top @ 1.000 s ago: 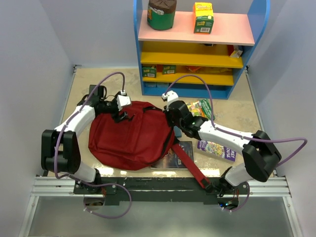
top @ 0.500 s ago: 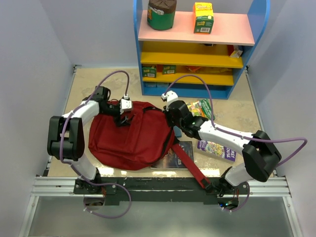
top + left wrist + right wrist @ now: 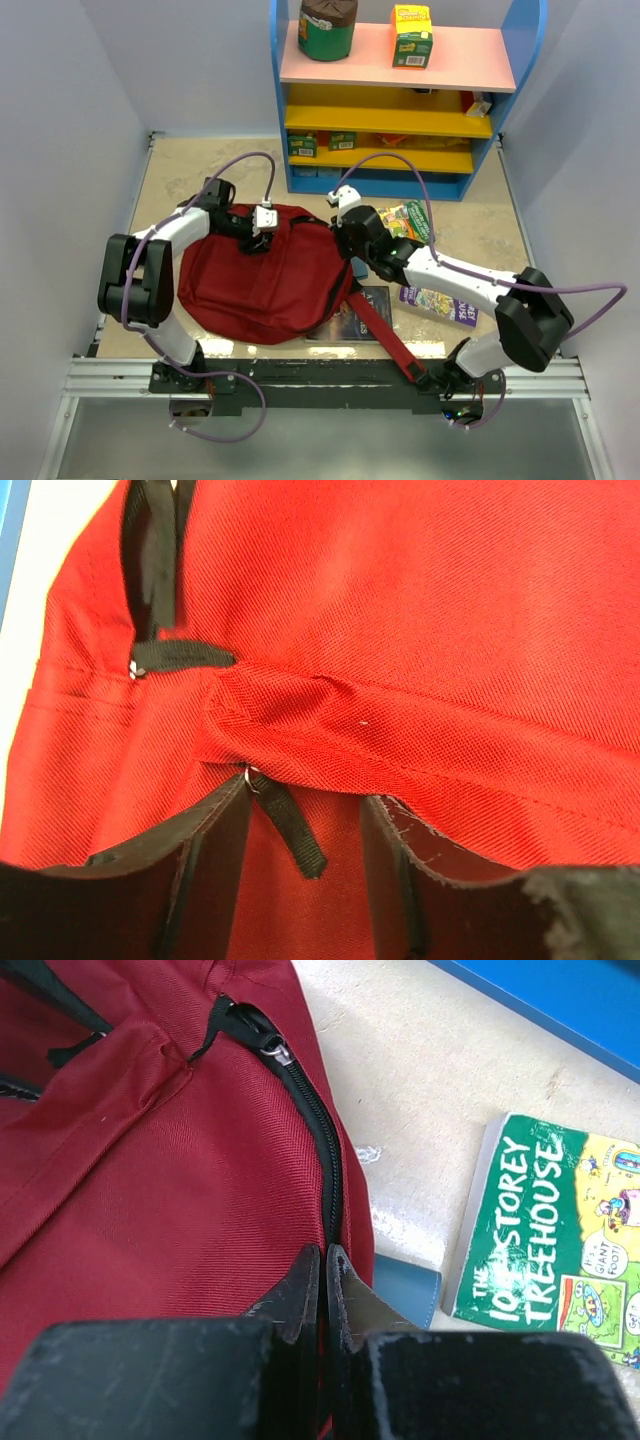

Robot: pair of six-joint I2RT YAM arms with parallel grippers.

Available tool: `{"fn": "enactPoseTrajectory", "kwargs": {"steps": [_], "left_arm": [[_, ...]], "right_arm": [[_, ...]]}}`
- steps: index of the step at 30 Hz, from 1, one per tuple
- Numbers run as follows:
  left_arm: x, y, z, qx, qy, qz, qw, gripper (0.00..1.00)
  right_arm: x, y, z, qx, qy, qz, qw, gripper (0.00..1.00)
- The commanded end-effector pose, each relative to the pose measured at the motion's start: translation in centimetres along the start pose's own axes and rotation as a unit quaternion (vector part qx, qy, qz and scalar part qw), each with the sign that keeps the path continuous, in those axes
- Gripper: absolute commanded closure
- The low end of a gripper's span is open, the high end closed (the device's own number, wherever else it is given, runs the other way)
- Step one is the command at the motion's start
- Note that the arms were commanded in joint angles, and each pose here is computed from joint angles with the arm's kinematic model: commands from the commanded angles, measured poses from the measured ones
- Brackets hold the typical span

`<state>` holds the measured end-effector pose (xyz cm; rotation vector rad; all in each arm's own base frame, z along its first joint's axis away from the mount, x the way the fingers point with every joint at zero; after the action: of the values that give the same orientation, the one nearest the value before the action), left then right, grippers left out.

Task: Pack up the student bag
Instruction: Unzip the student bag at the center of the board.

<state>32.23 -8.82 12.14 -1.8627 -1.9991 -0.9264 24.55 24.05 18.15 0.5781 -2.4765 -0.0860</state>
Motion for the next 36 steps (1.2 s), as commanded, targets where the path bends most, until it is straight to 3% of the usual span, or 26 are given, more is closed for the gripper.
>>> {"fn": "enactPoseTrajectory", "kwargs": {"steps": [1,4,7,8,12,13,14,16,17,20,24,27,30,36], "left_arm": [[0.9,-0.2,1.6,-0.013,0.055,-0.023,0.998,0.49],[1.3,-0.5,1.8,-0.011,0.068,-0.033,0.997,0.45],[1.1,-0.5,1.6,-0.016,0.057,-0.035,0.998,0.5],[0.7,-0.5,1.5,-0.011,0.052,-0.029,0.998,0.55],[-0.1,-0.6,1.0,-0.002,0.04,-0.011,0.999,1.0],[-0.1,-0.6,0.7,-0.005,0.036,-0.012,0.999,1.0],[-0.1,-0.6,0.5,-0.003,0.026,-0.013,1.0,1.0],[0.2,-0.8,-0.1,-0.006,0.014,-0.021,1.0,1.0],[0.3,-0.9,-0.4,-0.008,0.007,-0.024,1.0,1.0],[1.1,-1.2,-1.7,-0.018,-0.005,-0.04,0.999,1.0],[1.9,-1.4,-2.8,-0.016,-0.013,-0.063,0.998,1.0],[2.3,-1.4,-3.5,-0.012,-0.022,-0.071,0.997,1.0],[2.3,-1.5,-3.6,-0.009,-0.026,-0.069,0.997,1.0],[2.2,-1.8,-3.0,-0.012,-0.011,-0.068,0.998,1.0]], "right_arm": [[1.4,0.0,-0.7,0.0,-0.024,-0.004,1.0,1.0],[1.6,-0.2,-0.3,-0.001,-0.023,0.0,1.0,1.0],[1.5,-0.3,-0.2,-0.003,-0.021,-0.002,1.0,1.0],[1.6,-0.2,-0.2,-0.005,-0.021,-0.004,1.0,1.0],[1.7,-0.3,-0.3,-0.007,-0.02,0.003,1.0,1.0],[1.8,-0.2,-0.4,-0.008,-0.02,0.002,1.0,0.99],[1.8,0.0,-0.9,-0.011,-0.024,-0.001,1.0,0.79],[2.1,-0.1,-1.8,-0.015,-0.037,0.015,0.999,0.58],[2.4,0.2,-3.0,-0.02,-0.052,0.016,0.998,0.43],[3.0,0.9,-6.3,-0.037,-0.095,0.023,0.995,0.29],[3.0,3.1,-10.0,-0.07,-0.128,-0.019,0.989,0.28],[1.0,5.2,-10.1,-0.094,-0.107,-0.08,0.987,0.33],[-1.6,7.0,-7.6,-0.114,-0.067,-0.126,0.983,0.39],[-5.3,7.8,-3.6,-0.152,-0.015,-0.152,0.977,0.41]]}}
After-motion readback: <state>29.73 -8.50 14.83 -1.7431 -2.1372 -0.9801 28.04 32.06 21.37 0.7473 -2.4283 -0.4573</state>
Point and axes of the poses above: each gripper's point midway between its finger pads, its own x axis back along the fingers, its own y axis along the line the jaws close on, z = x × y, the point moved 9 cm from there along x, back along the fingers, and after that the axes turned 11 degrees about -x, right-handed, at the moved point
